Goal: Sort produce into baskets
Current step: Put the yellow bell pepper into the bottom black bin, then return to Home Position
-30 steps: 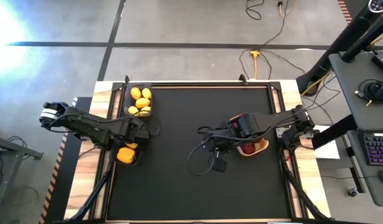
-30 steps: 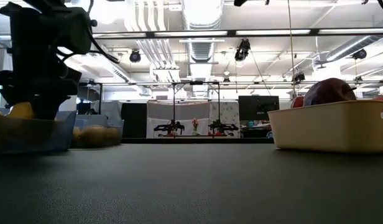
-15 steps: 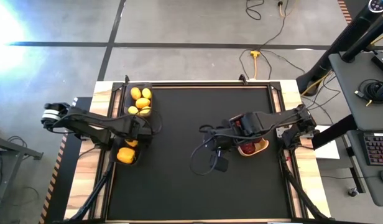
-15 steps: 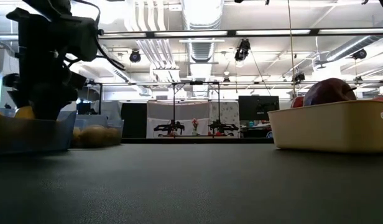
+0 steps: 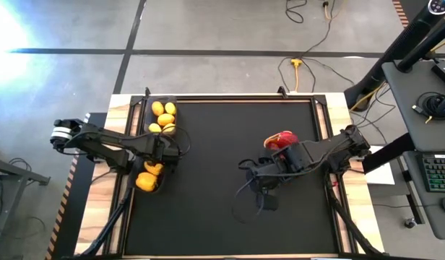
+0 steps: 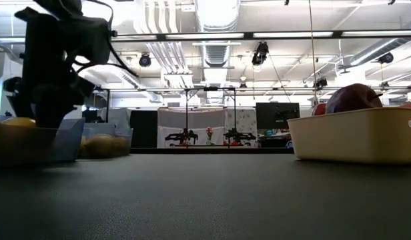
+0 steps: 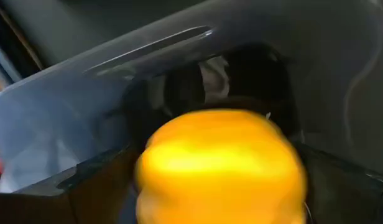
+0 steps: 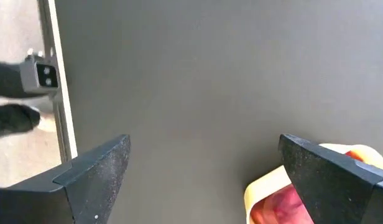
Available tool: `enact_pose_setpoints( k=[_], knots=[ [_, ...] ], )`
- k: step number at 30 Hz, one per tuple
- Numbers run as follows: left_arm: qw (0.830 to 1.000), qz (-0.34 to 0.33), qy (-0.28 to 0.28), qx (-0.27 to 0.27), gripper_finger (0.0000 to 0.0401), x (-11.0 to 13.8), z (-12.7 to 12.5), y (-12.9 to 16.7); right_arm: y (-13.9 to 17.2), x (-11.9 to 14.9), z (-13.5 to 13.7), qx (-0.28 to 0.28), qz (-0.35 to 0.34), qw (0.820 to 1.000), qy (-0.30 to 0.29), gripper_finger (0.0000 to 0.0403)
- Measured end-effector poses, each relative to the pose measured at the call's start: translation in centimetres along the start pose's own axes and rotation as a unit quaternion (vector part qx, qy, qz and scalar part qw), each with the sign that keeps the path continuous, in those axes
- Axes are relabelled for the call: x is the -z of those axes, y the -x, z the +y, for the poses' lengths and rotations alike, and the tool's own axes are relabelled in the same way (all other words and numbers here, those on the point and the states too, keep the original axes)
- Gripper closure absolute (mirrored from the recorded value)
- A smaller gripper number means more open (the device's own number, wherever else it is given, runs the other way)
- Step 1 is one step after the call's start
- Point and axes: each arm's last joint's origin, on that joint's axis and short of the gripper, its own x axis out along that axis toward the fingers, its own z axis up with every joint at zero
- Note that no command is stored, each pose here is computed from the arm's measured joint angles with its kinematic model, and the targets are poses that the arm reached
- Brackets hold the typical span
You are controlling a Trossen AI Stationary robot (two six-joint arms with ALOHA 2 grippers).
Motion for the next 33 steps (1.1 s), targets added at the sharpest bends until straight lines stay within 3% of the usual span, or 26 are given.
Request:
enact_pose_setpoints(
  k=[7,12,15,18,19,21,24,28,30,33],
  knots=[
    [1.000,0.011,-0.001,-0.009,0.0005,-0.5,0.0,3.1,0.2,0.1,0.1,0.015,-0.010,0.998,0.064,0.0003],
    [1.000,0.003,-0.017,-0.024,0.0006,-1.0,0.5,7.2,1.1,0.5,-0.7,0.085,-0.047,0.989,0.109,0.0003],
    [0.998,-0.037,-0.044,0.014,0.0006,-1.6,0.3,9.8,1.3,1.0,-1.8,0.093,-0.065,0.989,0.100,0.0007],
    [0.986,-0.124,-0.078,0.079,0.0009,-2.3,0.0,12.3,0.7,2.1,-3.3,0.093,-0.082,0.990,0.063,0.0030],
    [0.973,-0.171,-0.096,0.118,0.0012,-2.5,-0.3,13.3,0.3,2.7,-3.7,0.093,-0.087,0.990,0.055,0.0041],
    [0.929,-0.277,-0.136,0.206,0.0020,-2.7,-1.0,15.4,-1.0,3.9,-4.4,0.086,-0.099,0.991,0.038,0.0068],
    [0.821,-0.437,-0.183,0.318,0.0033,-2.5,-2.1,18.5,-3.5,5.8,-5.1,0.063,-0.131,0.989,0.008,0.0116],
    [0.692,-0.591,-0.230,0.344,0.0042,-2.3,-2.1,21.5,-6.4,7.1,-5.9,0.051,-0.209,0.972,-0.089,0.0173],
    [0.644,-0.642,-0.218,0.354,0.0043,-2.3,-1.8,23.0,-7.3,7.1,-6.1,0.042,-0.254,0.956,-0.143,0.0193],
    [0.596,-0.664,-0.137,0.429,0.0043,-2.3,-1.2,25.1,-7.8,6.4,-6.5,0.014,-0.301,0.935,-0.190,0.0210]
  ],
)
